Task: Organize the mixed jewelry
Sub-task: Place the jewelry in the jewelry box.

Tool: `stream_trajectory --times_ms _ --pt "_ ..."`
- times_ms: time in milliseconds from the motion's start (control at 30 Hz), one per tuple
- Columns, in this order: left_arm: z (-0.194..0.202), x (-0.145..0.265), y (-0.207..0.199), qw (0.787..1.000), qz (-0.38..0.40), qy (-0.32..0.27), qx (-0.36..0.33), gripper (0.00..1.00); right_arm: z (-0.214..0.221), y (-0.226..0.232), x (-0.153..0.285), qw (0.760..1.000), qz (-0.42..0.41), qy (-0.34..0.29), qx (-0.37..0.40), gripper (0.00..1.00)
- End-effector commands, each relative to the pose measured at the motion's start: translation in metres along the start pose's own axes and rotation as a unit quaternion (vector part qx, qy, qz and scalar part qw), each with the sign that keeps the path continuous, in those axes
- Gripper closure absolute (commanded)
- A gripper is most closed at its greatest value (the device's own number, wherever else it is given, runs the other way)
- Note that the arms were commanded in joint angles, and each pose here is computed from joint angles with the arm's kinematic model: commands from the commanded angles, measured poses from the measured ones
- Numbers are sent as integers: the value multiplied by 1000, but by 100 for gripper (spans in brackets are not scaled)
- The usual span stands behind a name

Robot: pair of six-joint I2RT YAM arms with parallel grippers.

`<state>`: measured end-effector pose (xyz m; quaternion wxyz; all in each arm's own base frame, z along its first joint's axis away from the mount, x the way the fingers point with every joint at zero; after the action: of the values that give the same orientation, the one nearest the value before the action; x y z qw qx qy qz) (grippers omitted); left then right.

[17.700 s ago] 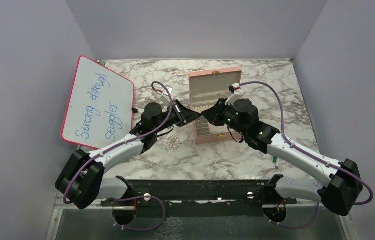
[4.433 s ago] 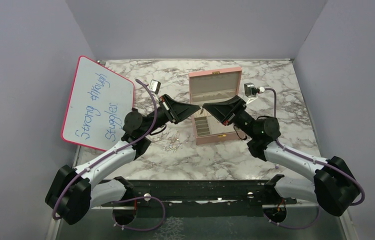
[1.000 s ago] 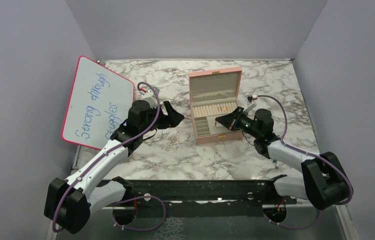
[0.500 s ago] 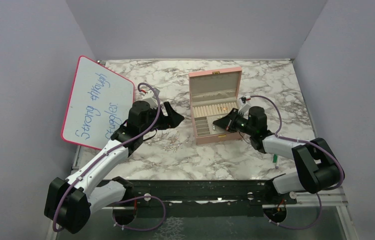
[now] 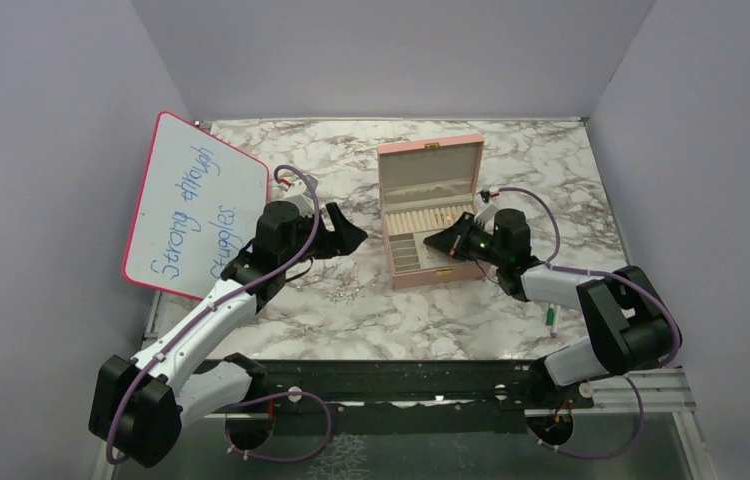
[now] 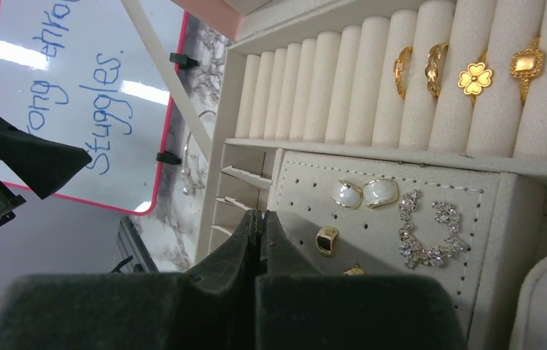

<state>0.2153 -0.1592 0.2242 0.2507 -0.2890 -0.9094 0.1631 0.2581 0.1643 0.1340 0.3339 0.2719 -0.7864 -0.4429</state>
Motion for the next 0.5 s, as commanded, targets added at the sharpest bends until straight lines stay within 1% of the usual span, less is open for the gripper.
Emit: stream_trajectory --times_ms 0,467 --pt "-4 -2 1 1000 0 -11 -4 22 -15 9 -6 999 -19 -43 7 99" --pt "-4 -2 3 1000 1 -7 -1 22 -20 8 -12 998 -19 -55 8 99"
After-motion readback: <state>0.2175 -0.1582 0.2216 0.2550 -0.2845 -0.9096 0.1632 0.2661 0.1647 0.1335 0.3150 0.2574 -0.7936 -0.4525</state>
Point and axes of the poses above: each gripper's point midway between its finger pads, its own x axis back along the fingers, its own y axis along the line the jaws close on, z = x × y, the point moved 9 cm from there along x, back along the fingers, and after that the axes turned 13 degrees about -x, right-handed, at the moved point
